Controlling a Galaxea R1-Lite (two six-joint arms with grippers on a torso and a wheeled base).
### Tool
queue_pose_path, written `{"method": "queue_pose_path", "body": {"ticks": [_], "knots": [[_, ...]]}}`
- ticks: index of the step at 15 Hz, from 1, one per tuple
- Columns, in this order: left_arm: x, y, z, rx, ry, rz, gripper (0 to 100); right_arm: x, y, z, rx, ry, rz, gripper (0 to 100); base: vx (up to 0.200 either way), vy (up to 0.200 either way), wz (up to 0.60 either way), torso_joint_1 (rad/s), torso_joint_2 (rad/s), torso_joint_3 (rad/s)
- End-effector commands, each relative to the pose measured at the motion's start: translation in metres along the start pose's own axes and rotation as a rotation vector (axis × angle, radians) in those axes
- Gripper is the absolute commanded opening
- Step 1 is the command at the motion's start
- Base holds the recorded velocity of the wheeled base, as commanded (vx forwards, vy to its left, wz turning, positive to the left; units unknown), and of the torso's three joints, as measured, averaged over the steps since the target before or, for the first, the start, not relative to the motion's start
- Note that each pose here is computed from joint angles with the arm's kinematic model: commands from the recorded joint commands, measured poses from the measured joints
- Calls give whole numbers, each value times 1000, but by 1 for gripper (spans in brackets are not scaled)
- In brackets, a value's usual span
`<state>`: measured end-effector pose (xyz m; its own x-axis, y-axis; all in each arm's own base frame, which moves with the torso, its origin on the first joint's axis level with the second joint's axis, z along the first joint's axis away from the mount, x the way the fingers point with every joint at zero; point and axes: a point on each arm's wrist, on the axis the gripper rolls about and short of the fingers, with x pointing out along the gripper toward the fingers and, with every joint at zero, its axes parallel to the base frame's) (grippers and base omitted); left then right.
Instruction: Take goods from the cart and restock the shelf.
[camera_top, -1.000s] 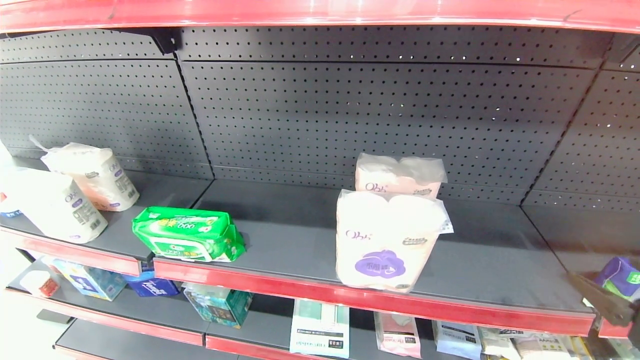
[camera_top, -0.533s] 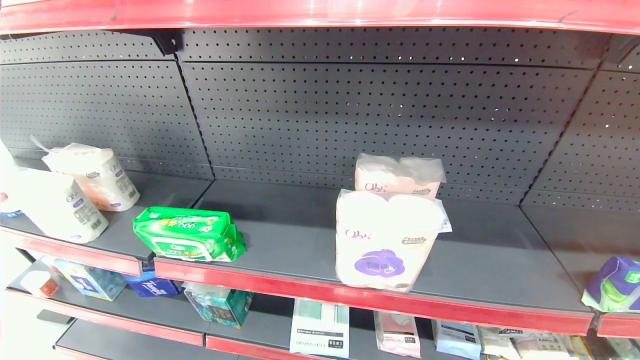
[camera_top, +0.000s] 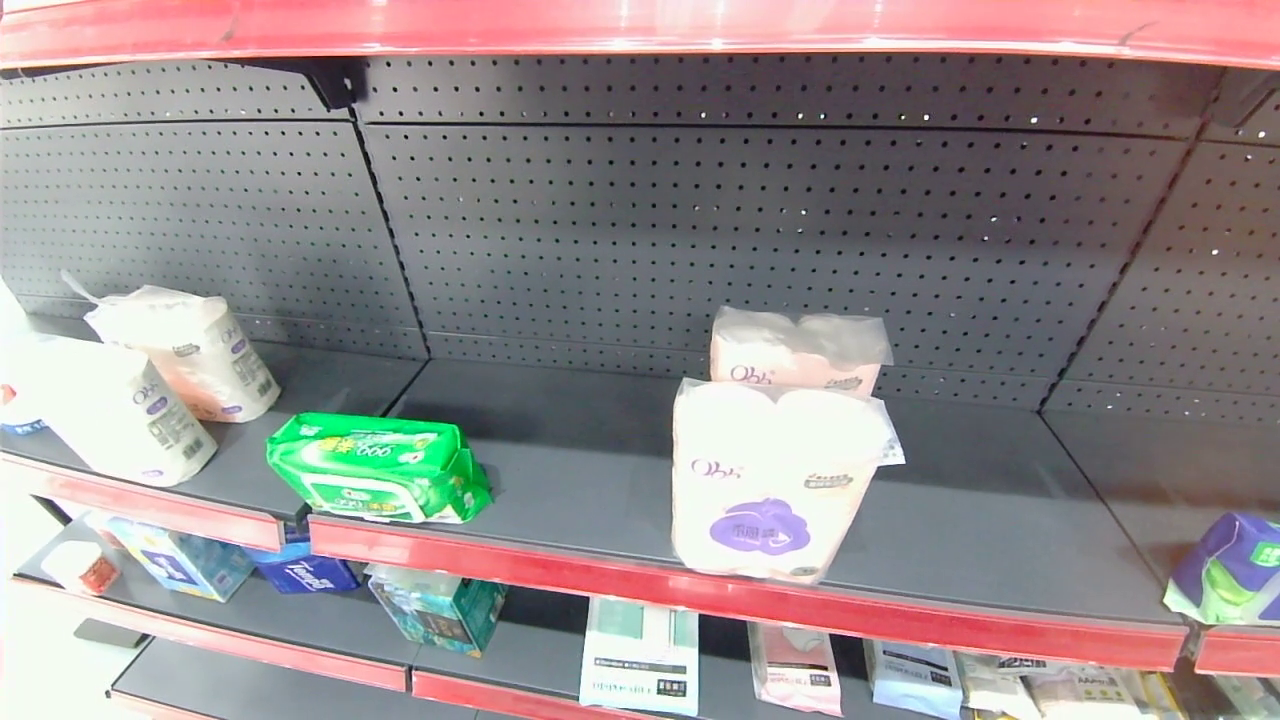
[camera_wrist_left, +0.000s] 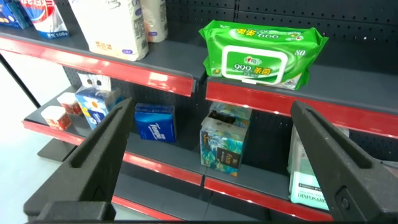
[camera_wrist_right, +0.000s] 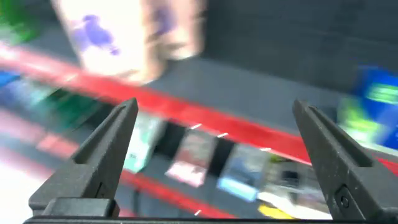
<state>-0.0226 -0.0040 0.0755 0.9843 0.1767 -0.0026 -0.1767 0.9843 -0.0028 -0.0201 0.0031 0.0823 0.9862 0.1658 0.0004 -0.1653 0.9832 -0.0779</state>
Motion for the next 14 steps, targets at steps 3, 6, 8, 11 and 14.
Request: {"method": "queue_pose_path", "body": {"ticks": [3,6,8,11,14], "knots": [[0,0,0,0,1,0,100,-3,-2,-7,44,9,-148,100,0,0,0,0,0,0],[0,0,0,1,1,0,100,-3,-2,-7,56,9,-151,100,0,0,0,0,0,0],[0,0,0,3,1,0,100,-3,-2,-7,67,10,-156,100,0,0,0,0,0,0],[0,0,0,4,2,0,100,-3,-2,-7,69,10,-153,100,0,0,0,0,0,0],[0,0,0,4,1,-1,100,-3,-2,-7,70,8,-153,100,0,0,-600,1,4,1]]}}
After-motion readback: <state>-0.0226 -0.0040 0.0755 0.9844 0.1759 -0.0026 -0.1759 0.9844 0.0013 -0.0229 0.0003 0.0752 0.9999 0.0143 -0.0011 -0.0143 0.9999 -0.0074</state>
